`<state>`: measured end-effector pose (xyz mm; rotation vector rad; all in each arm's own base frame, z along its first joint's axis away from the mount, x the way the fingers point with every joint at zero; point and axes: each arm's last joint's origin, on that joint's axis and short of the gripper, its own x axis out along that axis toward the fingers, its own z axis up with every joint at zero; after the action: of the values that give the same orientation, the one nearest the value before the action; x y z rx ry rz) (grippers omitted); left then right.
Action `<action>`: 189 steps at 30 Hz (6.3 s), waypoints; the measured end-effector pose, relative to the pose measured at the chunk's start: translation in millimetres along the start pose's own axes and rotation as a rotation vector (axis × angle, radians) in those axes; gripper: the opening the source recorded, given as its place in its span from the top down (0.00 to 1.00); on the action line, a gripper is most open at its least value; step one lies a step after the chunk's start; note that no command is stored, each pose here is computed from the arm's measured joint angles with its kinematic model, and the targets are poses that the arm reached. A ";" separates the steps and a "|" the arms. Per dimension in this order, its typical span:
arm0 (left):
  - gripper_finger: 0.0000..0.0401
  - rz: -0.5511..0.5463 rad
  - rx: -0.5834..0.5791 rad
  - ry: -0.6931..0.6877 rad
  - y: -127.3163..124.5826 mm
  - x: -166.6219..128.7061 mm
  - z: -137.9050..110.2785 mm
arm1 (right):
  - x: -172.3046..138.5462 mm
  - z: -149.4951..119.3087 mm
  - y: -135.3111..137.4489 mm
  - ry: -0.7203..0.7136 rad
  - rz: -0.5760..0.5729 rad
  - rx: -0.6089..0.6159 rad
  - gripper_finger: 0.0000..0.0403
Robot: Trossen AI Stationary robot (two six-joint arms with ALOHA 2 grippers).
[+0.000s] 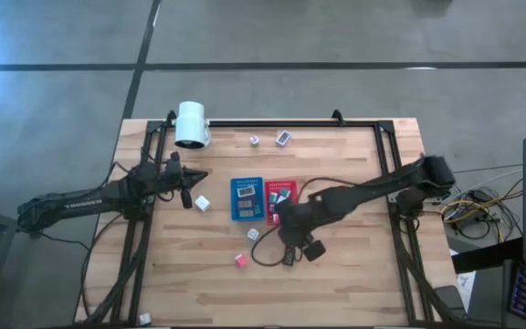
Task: Pick & Place Office items
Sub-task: Put the black digital clock into the blue bin
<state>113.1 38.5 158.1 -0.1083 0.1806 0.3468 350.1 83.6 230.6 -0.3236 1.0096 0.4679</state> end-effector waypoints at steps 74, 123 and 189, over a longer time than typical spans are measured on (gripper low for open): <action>0.97 0.001 -0.007 0.031 0.1 0.0 -3.0 | -63.3 3.0 -7.9 -0.360 -0.047 -0.137 0.65; 0.97 0.001 -0.003 0.032 0.1 0.0 -3.0 | -100.5 -221.8 53.8 -1.212 -0.743 0.236 0.65; 0.85 -0.303 0.025 -0.404 -27.1 -10.0 79.9 | -81.8 -60.9 -48.9 -0.974 -0.484 0.220 0.65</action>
<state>125.9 20.8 240.2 -0.0376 -0.2305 0.0591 294.2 -4.9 273.3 -0.0998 0.0129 0.0333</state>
